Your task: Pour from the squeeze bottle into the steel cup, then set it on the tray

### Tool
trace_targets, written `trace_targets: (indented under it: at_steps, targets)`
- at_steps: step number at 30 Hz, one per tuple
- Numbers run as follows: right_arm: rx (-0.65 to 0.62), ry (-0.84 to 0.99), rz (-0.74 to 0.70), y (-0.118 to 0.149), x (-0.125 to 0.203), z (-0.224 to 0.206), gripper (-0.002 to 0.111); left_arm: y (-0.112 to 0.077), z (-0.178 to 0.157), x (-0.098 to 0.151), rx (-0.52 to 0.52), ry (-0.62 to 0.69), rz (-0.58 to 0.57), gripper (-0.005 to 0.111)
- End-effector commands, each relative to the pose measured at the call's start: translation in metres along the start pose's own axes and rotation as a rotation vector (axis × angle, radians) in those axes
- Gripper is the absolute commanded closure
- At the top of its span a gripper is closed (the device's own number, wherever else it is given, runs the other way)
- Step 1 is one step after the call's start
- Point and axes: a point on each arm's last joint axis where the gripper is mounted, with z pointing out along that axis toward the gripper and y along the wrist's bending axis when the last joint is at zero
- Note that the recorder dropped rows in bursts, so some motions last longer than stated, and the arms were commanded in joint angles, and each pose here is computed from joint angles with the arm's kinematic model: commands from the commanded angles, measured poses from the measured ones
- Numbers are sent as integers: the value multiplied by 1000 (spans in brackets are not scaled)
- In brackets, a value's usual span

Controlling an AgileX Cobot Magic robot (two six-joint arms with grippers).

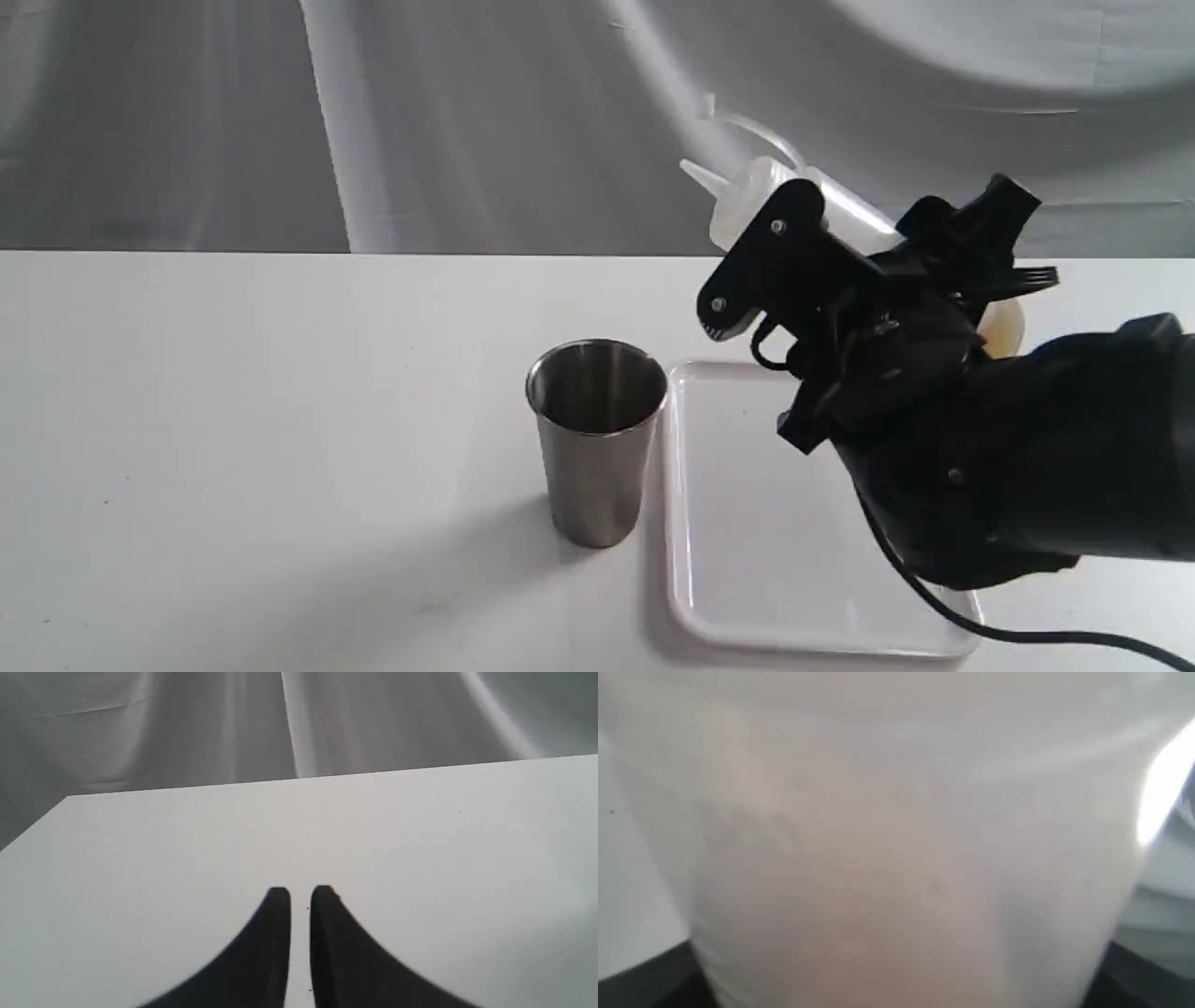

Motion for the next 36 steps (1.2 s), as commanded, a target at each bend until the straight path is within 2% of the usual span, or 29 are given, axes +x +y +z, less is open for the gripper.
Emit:
trace_targets:
  at_steps: [1, 9, 23, 32, 36]
  targets:
    - [43, -4, -60, 1, -2, 5, 108, 0, 0, 1, 1, -8, 1, 98]
    - [68, -5, -104, 1, -12, 10, 108, 0, 0, 1, 1, -8, 1, 98]
    - [63, 1, -383, 1, -12, 10, 108, 0, 0, 1, 1, -8, 1, 98]
    - [86, -18, -446, -7, -27, 11, 108, 0, 0, 1, 1, -8, 1, 98]
    - [89, -17, -549, -9, -28, 11, 108, 0, 0, 1, 1, -8, 1, 98]
